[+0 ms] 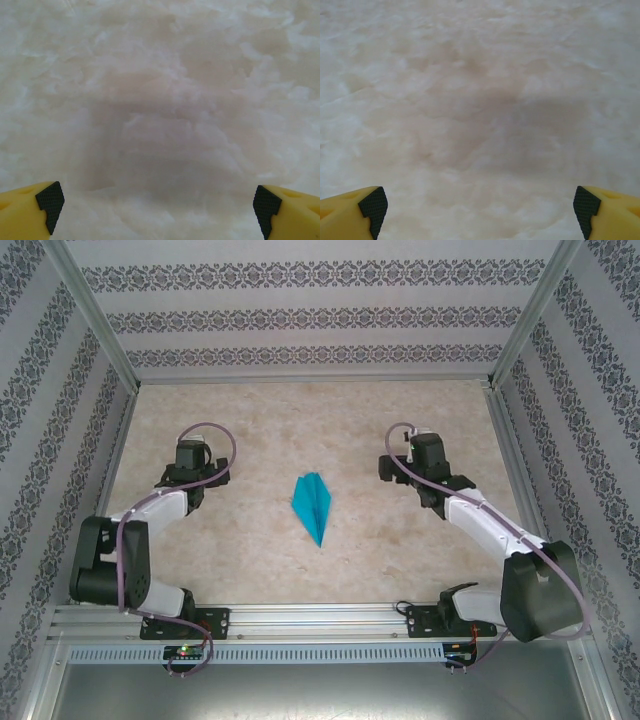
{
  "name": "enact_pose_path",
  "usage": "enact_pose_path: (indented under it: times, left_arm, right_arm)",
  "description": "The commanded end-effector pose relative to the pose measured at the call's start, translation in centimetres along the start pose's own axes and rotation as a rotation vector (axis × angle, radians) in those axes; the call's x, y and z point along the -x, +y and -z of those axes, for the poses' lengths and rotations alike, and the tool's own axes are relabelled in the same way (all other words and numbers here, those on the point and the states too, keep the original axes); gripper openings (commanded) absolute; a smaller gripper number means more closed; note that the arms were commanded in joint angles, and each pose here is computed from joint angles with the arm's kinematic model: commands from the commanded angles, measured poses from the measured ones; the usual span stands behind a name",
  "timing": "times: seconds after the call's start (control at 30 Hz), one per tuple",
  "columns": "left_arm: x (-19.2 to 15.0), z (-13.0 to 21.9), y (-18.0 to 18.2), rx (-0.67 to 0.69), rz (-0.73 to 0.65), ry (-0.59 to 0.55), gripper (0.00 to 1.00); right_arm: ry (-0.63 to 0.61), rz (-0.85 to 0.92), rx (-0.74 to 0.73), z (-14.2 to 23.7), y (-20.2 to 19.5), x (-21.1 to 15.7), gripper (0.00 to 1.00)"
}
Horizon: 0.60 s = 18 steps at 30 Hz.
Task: Fold a paper plane with a square sheet of paper (pick it up from the middle)
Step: Reset both arms
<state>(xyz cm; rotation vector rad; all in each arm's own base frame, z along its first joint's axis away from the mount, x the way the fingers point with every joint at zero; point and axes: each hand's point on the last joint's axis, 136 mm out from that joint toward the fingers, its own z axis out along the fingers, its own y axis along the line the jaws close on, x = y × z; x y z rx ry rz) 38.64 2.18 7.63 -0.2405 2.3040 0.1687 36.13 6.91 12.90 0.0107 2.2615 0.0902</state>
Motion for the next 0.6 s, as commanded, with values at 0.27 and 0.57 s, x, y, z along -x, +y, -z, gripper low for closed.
enact_pose_path:
  times: [0.27,0.57]
  left_arm:
    - [2.3,-2.3,0.2,0.039,-0.055,-0.095,1.00]
    - [2.6,-2.3,0.4,0.028,-0.047,-0.121,1.00]
  right_arm:
    - [-0.253,0.015,-0.076,-0.9,-5.3,1.9,0.98]
    - [-0.252,0.006,-0.052,-2.5,-5.6,1.2,0.98]
